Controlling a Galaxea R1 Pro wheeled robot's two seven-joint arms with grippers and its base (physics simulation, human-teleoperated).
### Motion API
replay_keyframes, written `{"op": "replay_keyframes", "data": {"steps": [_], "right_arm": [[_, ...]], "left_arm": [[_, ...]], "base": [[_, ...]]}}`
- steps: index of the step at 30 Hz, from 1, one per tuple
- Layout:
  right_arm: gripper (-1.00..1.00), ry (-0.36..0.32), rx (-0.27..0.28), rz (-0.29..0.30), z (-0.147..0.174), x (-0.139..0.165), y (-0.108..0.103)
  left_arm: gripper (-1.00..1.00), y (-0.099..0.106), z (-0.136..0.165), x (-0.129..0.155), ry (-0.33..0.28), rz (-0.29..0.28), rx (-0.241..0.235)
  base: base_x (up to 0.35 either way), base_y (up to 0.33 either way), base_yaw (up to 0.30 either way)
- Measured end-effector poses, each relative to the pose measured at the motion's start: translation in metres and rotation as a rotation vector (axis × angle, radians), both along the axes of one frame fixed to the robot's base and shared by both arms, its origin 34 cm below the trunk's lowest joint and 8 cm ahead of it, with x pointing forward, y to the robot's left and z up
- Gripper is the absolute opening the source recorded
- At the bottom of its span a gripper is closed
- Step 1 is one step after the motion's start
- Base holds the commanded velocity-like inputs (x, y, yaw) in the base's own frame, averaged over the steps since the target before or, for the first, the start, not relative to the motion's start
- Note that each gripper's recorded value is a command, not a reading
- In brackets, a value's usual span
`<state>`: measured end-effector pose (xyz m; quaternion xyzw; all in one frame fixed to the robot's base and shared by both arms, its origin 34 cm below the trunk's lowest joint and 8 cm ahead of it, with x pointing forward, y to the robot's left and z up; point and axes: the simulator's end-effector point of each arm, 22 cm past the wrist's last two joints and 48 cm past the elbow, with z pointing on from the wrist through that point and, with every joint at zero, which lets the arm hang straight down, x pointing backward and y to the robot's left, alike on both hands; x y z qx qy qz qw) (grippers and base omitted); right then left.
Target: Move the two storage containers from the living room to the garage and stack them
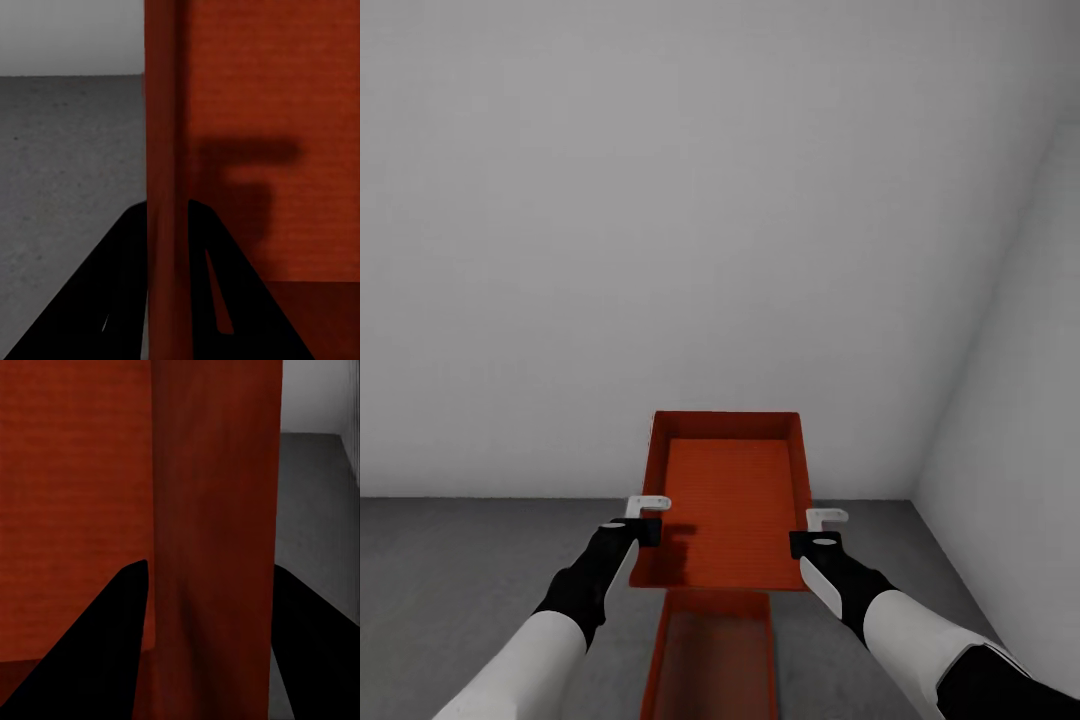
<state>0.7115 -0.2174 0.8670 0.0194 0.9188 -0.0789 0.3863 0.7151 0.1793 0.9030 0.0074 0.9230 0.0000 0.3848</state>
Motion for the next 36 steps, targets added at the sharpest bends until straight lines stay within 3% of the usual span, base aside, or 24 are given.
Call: {"op": "replay_keyframes", "data": {"steps": [18, 36], "right_arm": [[-1.00, 0.000, 0.001, 0.000, 0.0000, -0.0003, 0.0002], [-1.00, 0.000, 0.001, 0.000, -0.0003, -0.0002, 0.0001]], "left_arm": [[-1.00, 0.0001, 0.0002, -0.0003, 0.000, 0.000, 0.000], [-1.00, 0.0001, 0.0000, -0.0001, 0.000, 0.000, 0.001]], "base": [[0.149, 0.176, -0.051], [0.011, 0.018, -0.097]]}}
